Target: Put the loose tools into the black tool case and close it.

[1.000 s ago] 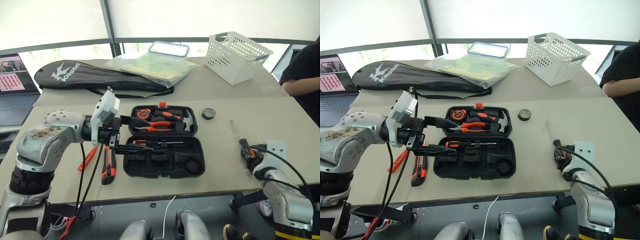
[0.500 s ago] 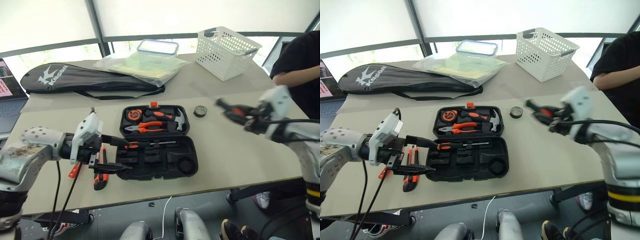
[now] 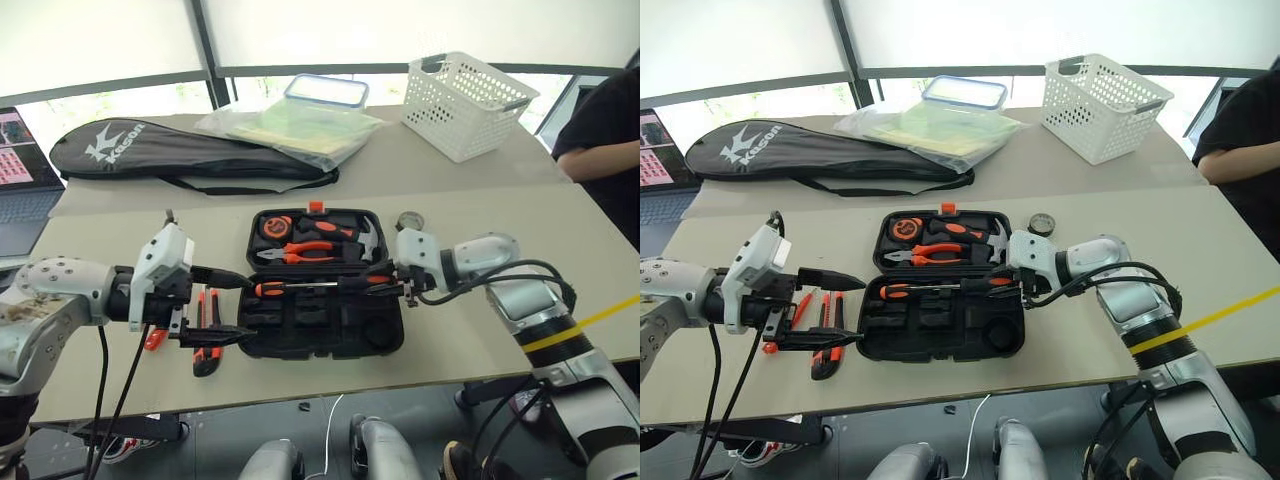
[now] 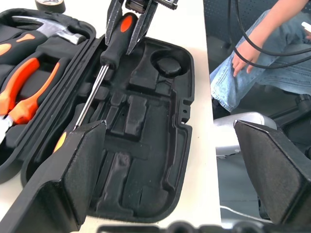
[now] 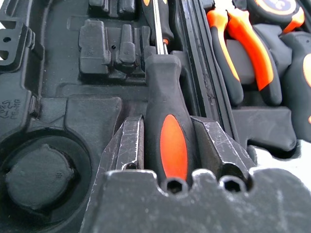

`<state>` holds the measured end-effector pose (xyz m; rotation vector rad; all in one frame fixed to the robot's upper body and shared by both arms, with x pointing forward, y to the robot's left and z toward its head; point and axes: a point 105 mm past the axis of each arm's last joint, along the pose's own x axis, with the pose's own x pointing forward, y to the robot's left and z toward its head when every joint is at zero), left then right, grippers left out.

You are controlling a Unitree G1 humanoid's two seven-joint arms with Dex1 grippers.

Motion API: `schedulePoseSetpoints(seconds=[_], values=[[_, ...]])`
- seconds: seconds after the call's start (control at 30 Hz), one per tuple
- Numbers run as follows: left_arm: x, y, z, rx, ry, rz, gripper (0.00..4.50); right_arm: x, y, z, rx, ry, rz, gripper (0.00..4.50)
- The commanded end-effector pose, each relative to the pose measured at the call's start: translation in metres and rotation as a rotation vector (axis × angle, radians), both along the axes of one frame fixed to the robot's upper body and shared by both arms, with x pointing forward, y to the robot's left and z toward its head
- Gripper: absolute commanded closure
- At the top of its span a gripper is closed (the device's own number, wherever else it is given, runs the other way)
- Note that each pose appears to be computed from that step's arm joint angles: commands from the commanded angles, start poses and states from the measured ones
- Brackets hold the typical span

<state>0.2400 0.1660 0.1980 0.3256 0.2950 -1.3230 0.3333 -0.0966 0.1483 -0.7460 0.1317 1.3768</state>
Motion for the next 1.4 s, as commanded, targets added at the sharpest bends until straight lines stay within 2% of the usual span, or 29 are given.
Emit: schedulePoseSetpoints(seconds=[0.03,0.23,0.4,0.47,0.5,0.63,0.7,0.83,0.9,1.07,1.3,1.4], values=[[-0.001,-0.003,0.007,-0.01,-0.037,-0.012,0.0,0.0,0.009,0.007,-0.003,-0.055,0.034,3.42],[0.004,-0.004,0.009,-0.016,-0.053,-0.006,0.0,0.001,0.013,0.009,0.002,-0.069,0.04,3.42],[0.005,-0.005,0.009,-0.016,-0.062,-0.008,0.0,-0.003,0.01,-0.002,-0.048,-0.016,0.038,3.42],[0.006,-0.006,0.009,-0.017,-0.065,-0.009,0.0,-0.005,0.01,-0.005,-0.056,-0.01,0.04,2.42],[0.006,-0.006,0.009,-0.018,-0.065,-0.01,0.0,-0.005,0.011,-0.003,-0.045,-0.016,0.038,2.24],[0.006,-0.005,0.01,-0.016,-0.067,-0.009,0.0,0.001,0.02,0.02,0.07,-0.044,-0.01,0.89],[0.007,-0.005,0.01,-0.015,-0.068,-0.008,0.0,0.004,0.024,0.03,0.126,-0.036,-0.034,0.89],[0.007,-0.007,0.008,-0.012,-0.067,-0.011,0.0,0.0,0.031,0.032,0.164,-0.001,-0.027,1.85],[0.007,-0.007,0.007,-0.01,-0.068,-0.013,0.0,-0.002,0.034,0.029,0.159,0.002,-0.018,2.65],[0.008,-0.006,0.007,-0.007,-0.07,-0.011,0.0,-0.005,0.041,0.018,0.134,0.015,-0.004,4.32],[0.009,-0.007,0.007,-0.006,-0.076,-0.006,0.0,-0.014,0.034,-0.038,-0.143,0.059,0.02,4.42],[0.009,-0.007,0.006,-0.006,-0.077,-0.002,0.0,-0.012,0.031,-0.05,-0.197,0.041,0.017,4.42]])
